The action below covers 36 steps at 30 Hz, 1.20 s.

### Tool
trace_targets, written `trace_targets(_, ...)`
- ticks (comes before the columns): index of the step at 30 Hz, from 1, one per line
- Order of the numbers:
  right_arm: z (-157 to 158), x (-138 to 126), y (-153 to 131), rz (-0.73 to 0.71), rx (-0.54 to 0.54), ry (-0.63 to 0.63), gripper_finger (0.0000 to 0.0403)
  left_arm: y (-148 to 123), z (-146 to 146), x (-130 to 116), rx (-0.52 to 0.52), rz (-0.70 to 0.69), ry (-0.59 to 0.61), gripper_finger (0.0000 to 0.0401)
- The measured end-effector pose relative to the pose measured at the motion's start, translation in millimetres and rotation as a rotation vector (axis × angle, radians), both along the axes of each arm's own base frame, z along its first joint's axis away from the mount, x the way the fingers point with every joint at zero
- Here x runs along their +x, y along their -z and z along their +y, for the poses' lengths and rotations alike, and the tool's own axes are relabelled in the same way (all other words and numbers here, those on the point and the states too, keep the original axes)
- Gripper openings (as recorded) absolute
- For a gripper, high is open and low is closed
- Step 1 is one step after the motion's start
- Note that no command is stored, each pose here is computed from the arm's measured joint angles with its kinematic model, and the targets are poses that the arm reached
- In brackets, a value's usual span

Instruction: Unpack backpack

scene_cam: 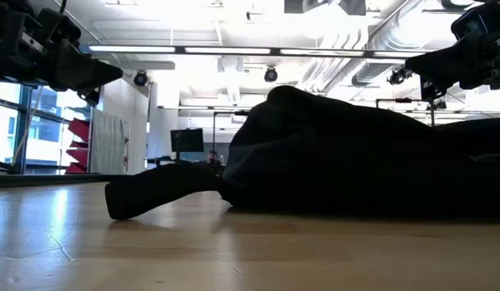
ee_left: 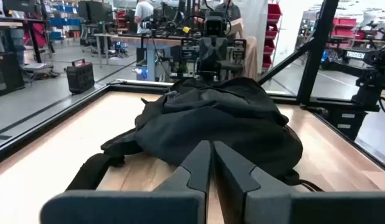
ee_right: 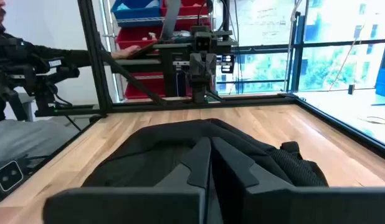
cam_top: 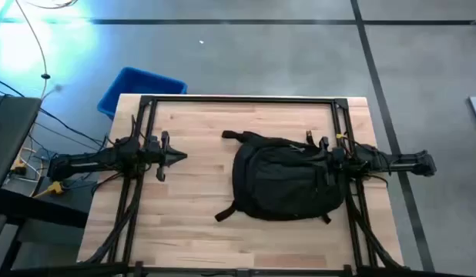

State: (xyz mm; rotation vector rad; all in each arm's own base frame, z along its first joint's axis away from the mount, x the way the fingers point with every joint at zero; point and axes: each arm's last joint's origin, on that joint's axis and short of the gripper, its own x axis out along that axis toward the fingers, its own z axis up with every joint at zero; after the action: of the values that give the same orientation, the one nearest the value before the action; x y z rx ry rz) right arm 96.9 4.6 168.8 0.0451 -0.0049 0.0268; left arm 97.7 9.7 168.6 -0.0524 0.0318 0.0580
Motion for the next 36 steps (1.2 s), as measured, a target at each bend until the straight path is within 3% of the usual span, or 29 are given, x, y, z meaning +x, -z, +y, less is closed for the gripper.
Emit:
trace_targets(33, 0.0, 0.0, -0.2, -0.001, 0.000, 0.000, 0.0000, -0.1, 0.0, 0.0, 0.000, -0.001, 0.000, 0.0000)
trace_targets(36, -0.1, -0.1, -4.6, -0.050, -0.021, 0.005, 0.0000, -0.1, 0.0, 0.0, 0.000, 0.000, -0.001, 0.0000)
